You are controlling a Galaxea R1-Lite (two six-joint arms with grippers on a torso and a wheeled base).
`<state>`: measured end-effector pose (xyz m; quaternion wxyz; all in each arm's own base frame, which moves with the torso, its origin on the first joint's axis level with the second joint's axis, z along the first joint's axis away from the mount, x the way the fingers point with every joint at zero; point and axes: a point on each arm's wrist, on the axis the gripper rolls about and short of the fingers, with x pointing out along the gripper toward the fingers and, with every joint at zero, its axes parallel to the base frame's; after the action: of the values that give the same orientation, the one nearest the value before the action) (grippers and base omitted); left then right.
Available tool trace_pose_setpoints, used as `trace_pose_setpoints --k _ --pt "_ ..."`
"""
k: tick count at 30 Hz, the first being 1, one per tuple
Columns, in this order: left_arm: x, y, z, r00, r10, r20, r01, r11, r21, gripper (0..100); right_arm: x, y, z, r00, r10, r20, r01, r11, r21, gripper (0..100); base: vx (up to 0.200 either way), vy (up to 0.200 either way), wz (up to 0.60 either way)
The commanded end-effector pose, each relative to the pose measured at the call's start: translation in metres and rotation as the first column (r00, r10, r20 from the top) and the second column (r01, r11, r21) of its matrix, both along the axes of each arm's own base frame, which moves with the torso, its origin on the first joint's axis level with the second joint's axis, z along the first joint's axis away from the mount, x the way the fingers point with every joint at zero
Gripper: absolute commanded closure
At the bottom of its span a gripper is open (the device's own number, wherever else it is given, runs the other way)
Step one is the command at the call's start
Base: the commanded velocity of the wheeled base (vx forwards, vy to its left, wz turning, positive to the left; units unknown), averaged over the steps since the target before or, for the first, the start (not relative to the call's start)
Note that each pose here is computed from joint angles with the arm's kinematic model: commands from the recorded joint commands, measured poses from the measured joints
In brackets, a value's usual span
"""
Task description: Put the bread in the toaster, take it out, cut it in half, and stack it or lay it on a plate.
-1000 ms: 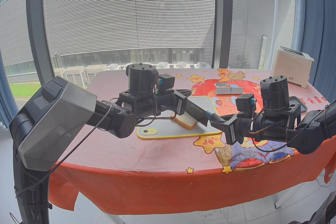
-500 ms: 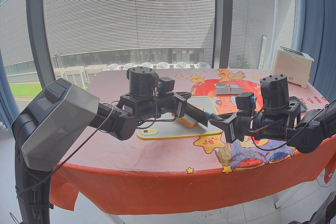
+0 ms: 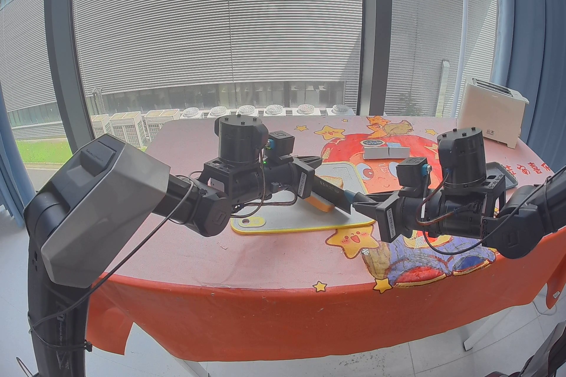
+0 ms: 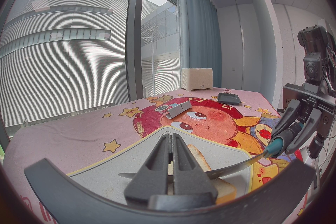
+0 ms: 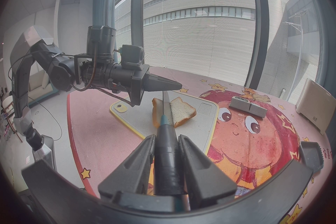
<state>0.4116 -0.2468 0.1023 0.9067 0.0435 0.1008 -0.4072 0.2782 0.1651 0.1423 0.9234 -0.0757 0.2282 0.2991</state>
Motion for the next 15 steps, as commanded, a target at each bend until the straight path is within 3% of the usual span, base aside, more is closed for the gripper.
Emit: trace_pose_setpoints --k 1,15 --pt "0.001 -0.001 -0.005 1.0 0.001 -0.009 0.0 1.0 0.006 100 0.001 0.0 -0.003 1.0 -0.003 -0.008 0.003 1.0 -0.008 100 0.0 0.0 0.0" --pt "0.002 -0.001 0.005 1.0 0.002 0.021 -0.002 1.0 -0.012 100 0.002 -0.001 -0.002 1.0 -0.011 -0.007 0.011 1.0 0.001 100 0.0 0.0 0.0"
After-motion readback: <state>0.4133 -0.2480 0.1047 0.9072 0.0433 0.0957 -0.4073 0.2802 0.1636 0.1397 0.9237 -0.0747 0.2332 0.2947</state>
